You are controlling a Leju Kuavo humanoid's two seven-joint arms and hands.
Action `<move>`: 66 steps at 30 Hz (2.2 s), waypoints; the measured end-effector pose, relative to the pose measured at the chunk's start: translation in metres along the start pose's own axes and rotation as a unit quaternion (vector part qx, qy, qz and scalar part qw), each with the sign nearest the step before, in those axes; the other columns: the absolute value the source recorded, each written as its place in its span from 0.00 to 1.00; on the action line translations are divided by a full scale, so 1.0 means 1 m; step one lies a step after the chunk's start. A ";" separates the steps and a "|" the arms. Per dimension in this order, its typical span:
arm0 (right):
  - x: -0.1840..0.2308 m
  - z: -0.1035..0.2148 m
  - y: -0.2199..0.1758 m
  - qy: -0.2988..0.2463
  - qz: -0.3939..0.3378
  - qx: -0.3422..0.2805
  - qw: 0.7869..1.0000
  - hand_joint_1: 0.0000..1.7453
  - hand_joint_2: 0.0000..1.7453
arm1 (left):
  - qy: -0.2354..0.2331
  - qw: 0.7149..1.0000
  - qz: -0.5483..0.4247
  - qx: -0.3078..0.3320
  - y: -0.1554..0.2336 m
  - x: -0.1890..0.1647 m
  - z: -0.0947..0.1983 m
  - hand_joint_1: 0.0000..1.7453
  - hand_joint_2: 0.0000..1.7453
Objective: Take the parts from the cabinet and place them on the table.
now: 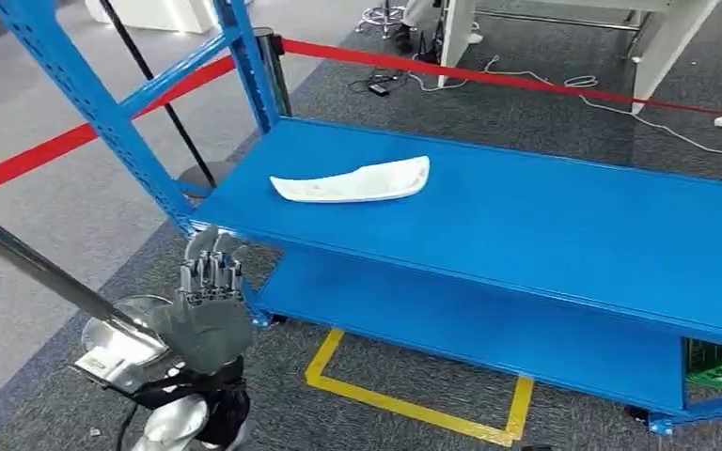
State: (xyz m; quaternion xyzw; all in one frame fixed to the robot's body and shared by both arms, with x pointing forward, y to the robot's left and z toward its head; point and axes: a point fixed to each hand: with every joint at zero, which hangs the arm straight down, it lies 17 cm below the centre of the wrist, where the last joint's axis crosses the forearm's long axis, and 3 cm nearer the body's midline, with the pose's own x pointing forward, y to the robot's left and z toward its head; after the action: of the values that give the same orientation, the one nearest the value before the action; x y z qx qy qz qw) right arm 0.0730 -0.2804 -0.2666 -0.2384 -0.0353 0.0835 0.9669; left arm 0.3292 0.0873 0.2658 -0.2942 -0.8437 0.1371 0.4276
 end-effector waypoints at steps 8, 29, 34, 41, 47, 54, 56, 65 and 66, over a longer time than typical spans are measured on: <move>-0.005 -0.001 -0.008 0.016 -0.007 -0.022 1.000 0.00 0.00 | 0.011 1.000 0.013 -0.008 -0.004 -0.003 0.000 0.00 0.00; -0.006 -0.002 -0.011 0.023 -0.013 -0.027 0.999 0.00 0.00 | 0.016 0.997 0.046 -0.053 -0.025 -0.005 0.005 0.00 0.00; -0.007 -0.002 -0.011 0.023 -0.012 -0.026 0.999 0.00 0.00 | 0.017 0.997 0.053 -0.060 -0.026 -0.006 0.007 0.00 0.00; -0.006 -0.002 -0.006 0.021 -0.006 -0.012 1.000 0.00 0.00 | 0.005 0.989 0.092 -0.115 -0.049 0.003 0.014 0.00 0.00; -0.004 -0.002 -0.007 0.017 -0.004 -0.011 1.000 0.00 0.00 | 0.001 0.982 0.114 -0.152 -0.062 0.009 0.020 0.00 0.00; -0.010 -0.003 -0.007 0.022 -0.004 -0.011 1.000 0.00 0.00 | 0.001 0.987 0.089 -0.132 -0.053 0.005 0.017 0.00 0.00; -0.008 -0.003 -0.008 0.021 -0.005 -0.011 1.000 0.00 0.00 | 0.001 0.988 0.081 -0.130 -0.051 0.005 0.016 0.00 0.00; -0.006 -0.003 -0.009 0.021 -0.008 -0.011 1.000 0.00 0.00 | -0.003 0.989 0.077 -0.124 -0.047 0.007 0.014 0.00 0.00; -0.007 -0.003 -0.008 0.022 -0.008 -0.011 1.000 0.00 0.00 | -0.003 0.989 0.077 -0.124 -0.047 0.007 0.014 0.00 0.00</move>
State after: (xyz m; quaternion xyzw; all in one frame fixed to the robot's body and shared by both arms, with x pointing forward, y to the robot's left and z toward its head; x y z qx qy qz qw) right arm 0.0676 -0.2904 -0.2658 -0.2504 -0.0171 0.0696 0.9655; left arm 0.2972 0.0550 0.2845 -0.4082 -0.8304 0.0650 0.3735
